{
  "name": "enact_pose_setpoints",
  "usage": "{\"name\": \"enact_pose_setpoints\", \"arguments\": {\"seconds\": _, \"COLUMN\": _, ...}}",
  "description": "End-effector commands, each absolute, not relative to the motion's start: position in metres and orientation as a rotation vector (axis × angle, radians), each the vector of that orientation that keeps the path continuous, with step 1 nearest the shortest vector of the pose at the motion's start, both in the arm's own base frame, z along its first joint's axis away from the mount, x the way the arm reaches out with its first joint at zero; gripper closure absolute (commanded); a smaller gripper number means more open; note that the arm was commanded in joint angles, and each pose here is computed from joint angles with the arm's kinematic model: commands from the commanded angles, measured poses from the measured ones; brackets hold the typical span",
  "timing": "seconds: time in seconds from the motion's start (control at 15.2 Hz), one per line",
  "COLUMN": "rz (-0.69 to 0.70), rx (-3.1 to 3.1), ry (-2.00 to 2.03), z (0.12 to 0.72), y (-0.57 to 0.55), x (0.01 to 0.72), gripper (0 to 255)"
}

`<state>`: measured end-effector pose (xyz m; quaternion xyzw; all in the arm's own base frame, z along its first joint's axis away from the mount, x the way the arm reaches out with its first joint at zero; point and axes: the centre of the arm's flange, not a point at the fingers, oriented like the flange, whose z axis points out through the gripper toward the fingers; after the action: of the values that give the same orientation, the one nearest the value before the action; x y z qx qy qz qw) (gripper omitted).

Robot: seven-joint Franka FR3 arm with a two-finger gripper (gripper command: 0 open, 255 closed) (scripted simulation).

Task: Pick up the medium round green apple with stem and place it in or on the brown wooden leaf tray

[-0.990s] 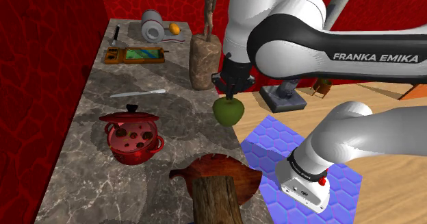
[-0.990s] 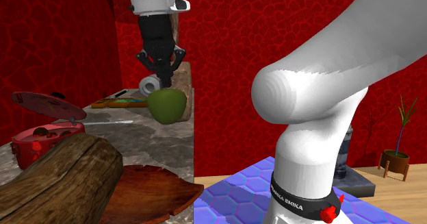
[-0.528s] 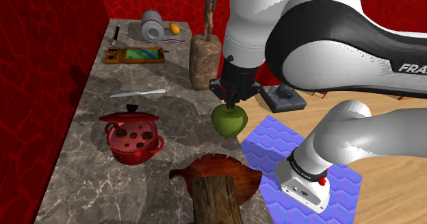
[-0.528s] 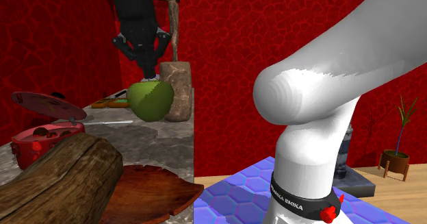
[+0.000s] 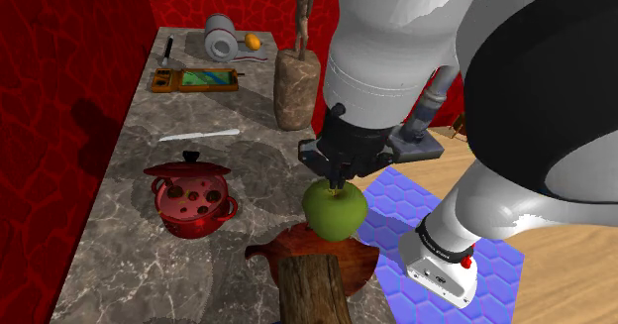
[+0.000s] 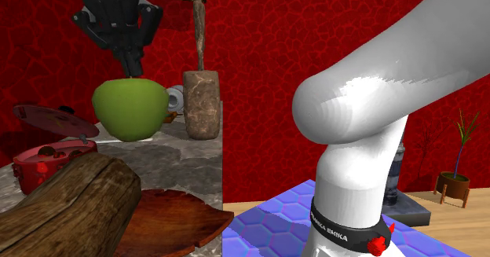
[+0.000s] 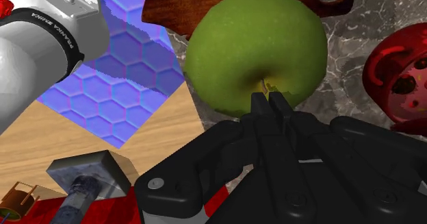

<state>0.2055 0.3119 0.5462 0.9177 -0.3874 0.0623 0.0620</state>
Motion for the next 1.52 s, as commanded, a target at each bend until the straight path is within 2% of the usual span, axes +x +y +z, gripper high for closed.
{"name": "enact_pose_setpoints", "arguments": {"seconds": 0.0, "rz": 0.187, "rx": 2.774, "ry": -1.173, "z": 0.541, "y": 0.318, "x": 0.201, "gripper": 255}}
{"name": "enact_pose_setpoints", "arguments": {"seconds": 1.45, "rz": 0.187, "rx": 2.774, "ry": -1.173, "z": 0.425, "y": 0.318, "x": 0.201, "gripper": 255}}
